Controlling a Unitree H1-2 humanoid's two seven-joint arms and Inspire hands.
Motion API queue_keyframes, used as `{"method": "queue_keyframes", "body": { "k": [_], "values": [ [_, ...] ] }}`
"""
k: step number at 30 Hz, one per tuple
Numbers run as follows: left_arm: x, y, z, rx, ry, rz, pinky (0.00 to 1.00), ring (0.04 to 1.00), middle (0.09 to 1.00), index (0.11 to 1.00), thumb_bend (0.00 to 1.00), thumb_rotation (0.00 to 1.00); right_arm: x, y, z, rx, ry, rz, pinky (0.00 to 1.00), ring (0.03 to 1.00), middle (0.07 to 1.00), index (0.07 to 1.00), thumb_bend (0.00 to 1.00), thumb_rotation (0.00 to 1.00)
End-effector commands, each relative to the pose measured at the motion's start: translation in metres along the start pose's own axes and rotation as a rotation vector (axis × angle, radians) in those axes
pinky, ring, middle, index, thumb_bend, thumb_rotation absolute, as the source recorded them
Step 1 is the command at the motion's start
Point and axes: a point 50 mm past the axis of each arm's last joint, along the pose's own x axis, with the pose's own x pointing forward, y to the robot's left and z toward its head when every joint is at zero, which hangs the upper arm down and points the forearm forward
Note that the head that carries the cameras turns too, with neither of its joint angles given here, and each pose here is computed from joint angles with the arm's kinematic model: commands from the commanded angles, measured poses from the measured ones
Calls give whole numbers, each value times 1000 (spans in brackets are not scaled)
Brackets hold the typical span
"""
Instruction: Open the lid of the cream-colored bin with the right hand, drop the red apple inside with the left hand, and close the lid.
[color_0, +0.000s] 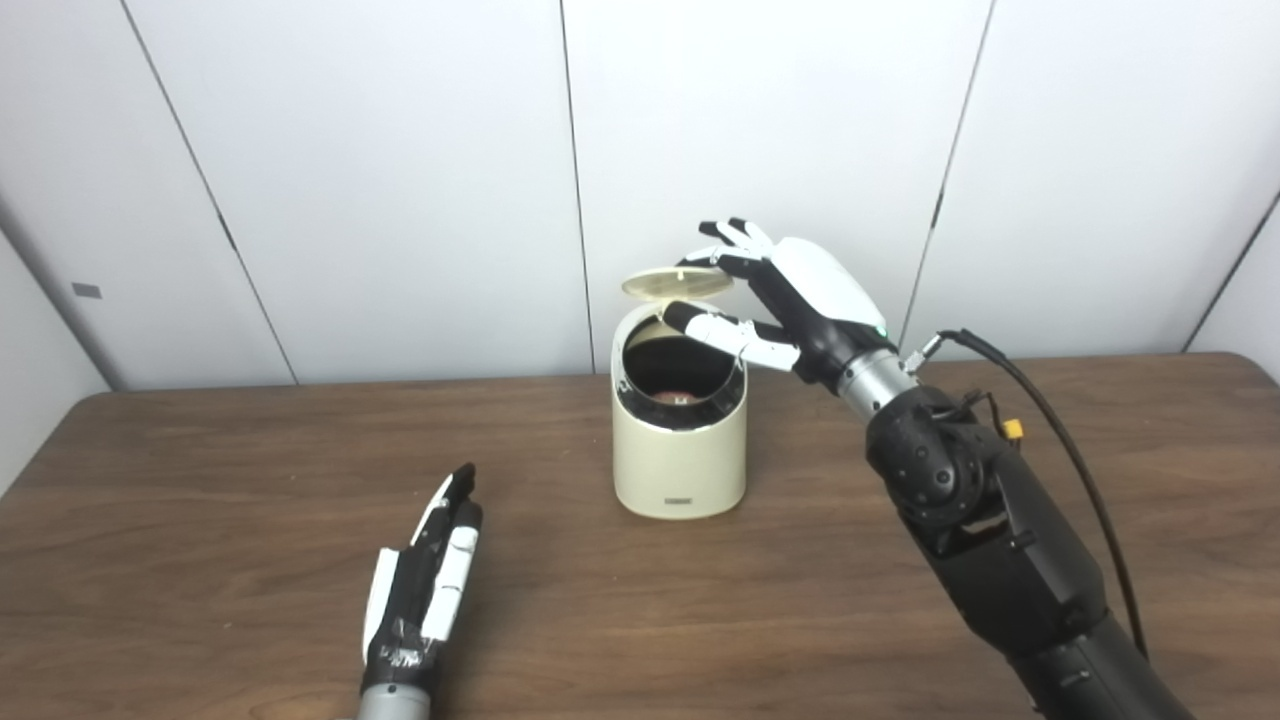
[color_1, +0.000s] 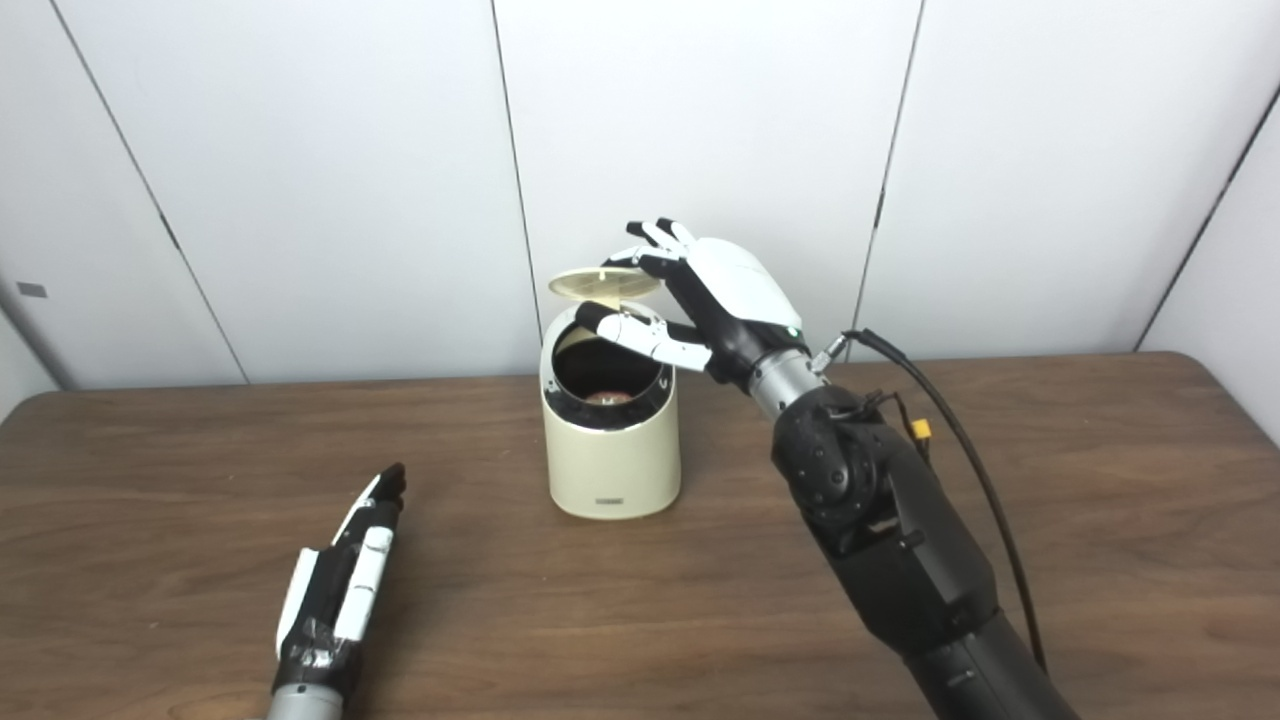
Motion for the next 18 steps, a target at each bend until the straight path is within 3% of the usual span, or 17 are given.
{"method": "queue_keyframes", "body": {
  "k": [1, 5, 18],
  "values": [
    [11, -2, 12, -2, -61, -6, 993, 971, 957, 965, 652, 936, 4, -23, 11, -22, -81, -96, 916, 997, 934, 713, 493, 1000],
    [11, -3, 15, -1, -64, -7, 1000, 971, 959, 966, 648, 931, 0, -23, 8, -27, -86, -105, 936, 987, 920, 693, 479, 973],
    [12, -5, 20, -2, -72, -7, 972, 966, 959, 962, 625, 929, -19, -19, 19, -138, -81, -12, 940, 1000, 931, 692, 521, 958]
  ]
}}
